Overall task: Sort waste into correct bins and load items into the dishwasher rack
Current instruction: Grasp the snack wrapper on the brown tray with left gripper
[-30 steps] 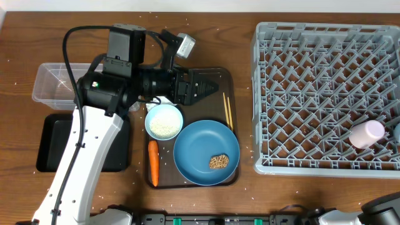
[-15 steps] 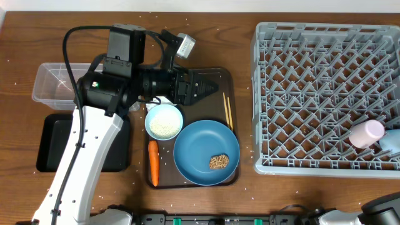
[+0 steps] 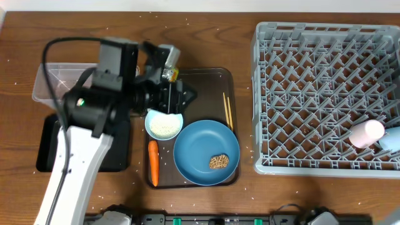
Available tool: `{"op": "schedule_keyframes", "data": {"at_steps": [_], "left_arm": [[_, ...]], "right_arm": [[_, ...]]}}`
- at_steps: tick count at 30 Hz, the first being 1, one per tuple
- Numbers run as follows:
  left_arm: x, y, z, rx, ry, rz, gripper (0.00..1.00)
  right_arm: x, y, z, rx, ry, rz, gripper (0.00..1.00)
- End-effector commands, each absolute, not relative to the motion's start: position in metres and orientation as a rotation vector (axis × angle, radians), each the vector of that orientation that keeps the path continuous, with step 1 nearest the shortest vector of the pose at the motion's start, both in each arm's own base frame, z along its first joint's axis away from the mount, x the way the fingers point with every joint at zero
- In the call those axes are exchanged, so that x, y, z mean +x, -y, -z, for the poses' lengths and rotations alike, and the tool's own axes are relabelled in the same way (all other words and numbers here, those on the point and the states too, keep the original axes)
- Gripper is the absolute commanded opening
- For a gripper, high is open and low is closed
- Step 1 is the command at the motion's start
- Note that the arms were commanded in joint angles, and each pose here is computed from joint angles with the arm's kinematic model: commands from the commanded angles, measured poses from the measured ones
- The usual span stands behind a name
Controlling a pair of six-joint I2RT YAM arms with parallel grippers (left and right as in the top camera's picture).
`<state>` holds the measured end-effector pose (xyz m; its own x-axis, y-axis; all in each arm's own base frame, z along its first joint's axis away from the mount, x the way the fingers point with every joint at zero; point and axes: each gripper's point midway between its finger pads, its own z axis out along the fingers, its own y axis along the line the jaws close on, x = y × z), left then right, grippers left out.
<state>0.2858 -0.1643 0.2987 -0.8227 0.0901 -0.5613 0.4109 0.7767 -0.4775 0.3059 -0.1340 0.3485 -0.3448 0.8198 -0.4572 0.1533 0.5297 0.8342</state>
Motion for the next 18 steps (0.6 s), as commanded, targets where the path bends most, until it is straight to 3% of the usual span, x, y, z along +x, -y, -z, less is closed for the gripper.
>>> {"op": "schedule_keyframes", "data": {"at_steps": [1,10,18], "left_arm": [[0.290,0.127,-0.293,0.271,-2.489,0.535,0.66],[0.260,0.113,-0.265,0.229,-2.676,0.474,0.65],[0.270,0.098,-0.217,0.161,-2.781,0.326,0.62]], "right_arm": [[0.301,0.083,-0.365,0.607,-1.891,-0.736,0.75],[0.258,0.004,-0.292,0.378,-2.361,-0.318,0.77],[0.244,-0.044,-0.258,0.145,-2.585,-0.343,0.78]]}}
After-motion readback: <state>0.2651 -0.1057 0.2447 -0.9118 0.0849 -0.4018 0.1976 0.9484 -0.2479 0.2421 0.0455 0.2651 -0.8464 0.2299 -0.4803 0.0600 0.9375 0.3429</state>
